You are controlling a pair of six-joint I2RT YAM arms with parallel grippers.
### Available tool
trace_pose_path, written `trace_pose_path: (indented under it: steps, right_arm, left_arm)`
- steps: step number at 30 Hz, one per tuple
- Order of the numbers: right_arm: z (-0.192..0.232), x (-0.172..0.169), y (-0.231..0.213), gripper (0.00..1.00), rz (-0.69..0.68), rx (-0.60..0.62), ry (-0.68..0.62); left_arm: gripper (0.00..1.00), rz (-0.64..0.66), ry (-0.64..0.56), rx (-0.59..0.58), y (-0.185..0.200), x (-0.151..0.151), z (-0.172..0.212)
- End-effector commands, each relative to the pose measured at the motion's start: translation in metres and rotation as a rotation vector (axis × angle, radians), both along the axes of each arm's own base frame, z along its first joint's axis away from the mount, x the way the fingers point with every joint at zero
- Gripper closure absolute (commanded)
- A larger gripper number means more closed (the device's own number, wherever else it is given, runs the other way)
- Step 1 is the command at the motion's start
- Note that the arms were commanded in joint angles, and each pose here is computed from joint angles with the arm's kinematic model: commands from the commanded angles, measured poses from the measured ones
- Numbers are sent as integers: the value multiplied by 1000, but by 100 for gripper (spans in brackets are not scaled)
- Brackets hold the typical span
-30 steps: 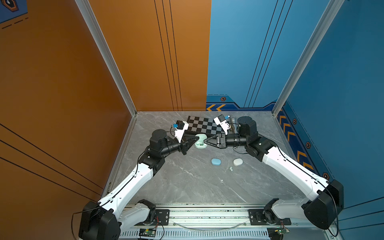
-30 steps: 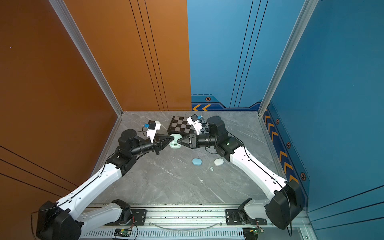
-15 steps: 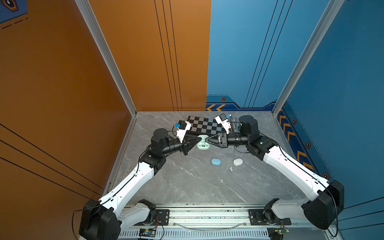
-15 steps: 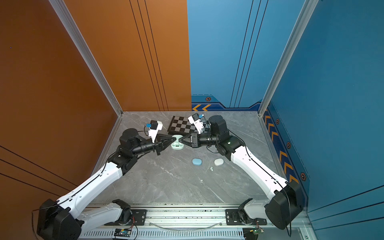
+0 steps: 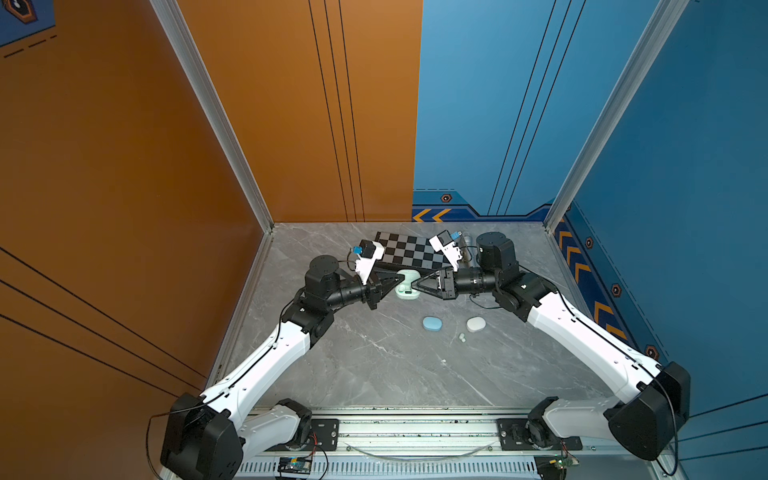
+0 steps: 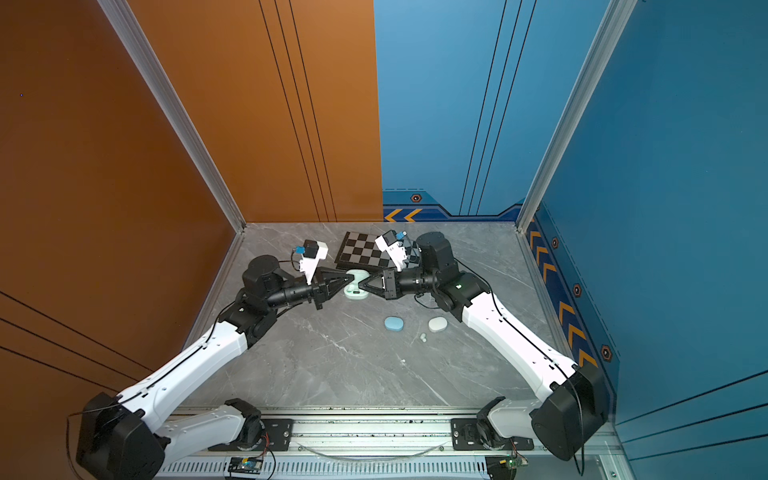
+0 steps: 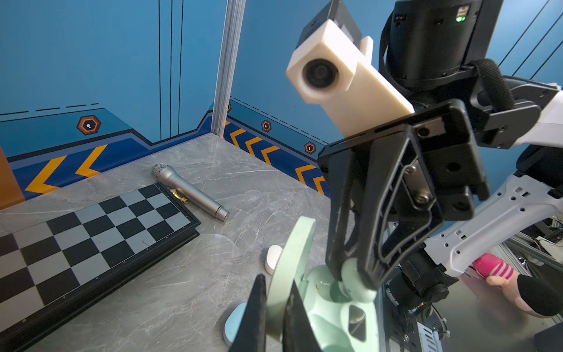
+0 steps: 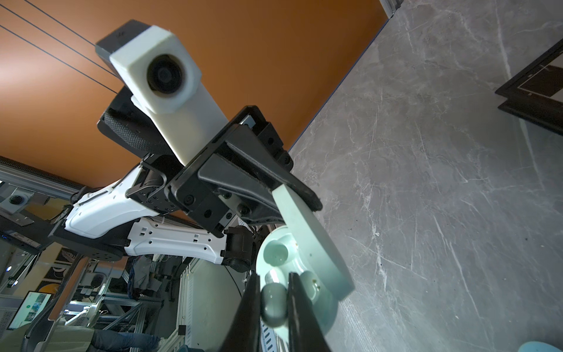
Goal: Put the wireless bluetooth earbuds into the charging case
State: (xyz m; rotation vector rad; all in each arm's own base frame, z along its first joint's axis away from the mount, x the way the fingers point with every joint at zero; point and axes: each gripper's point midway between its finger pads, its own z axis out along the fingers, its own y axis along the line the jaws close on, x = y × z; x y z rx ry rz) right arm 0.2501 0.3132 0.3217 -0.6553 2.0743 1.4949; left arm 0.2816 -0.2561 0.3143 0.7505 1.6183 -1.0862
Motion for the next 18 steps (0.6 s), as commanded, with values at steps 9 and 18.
trace_pose_path:
  steps: [9, 18]
  right_arm:
    - [6, -2, -6, 77, -30, -19, -23]
    - [13, 9, -13, 66, -99, -30, -49]
  left_arm:
    - [100, -10, -77, -38, -4, -1, 29]
    - [100, -27, -97, -43, -8, -4, 37]
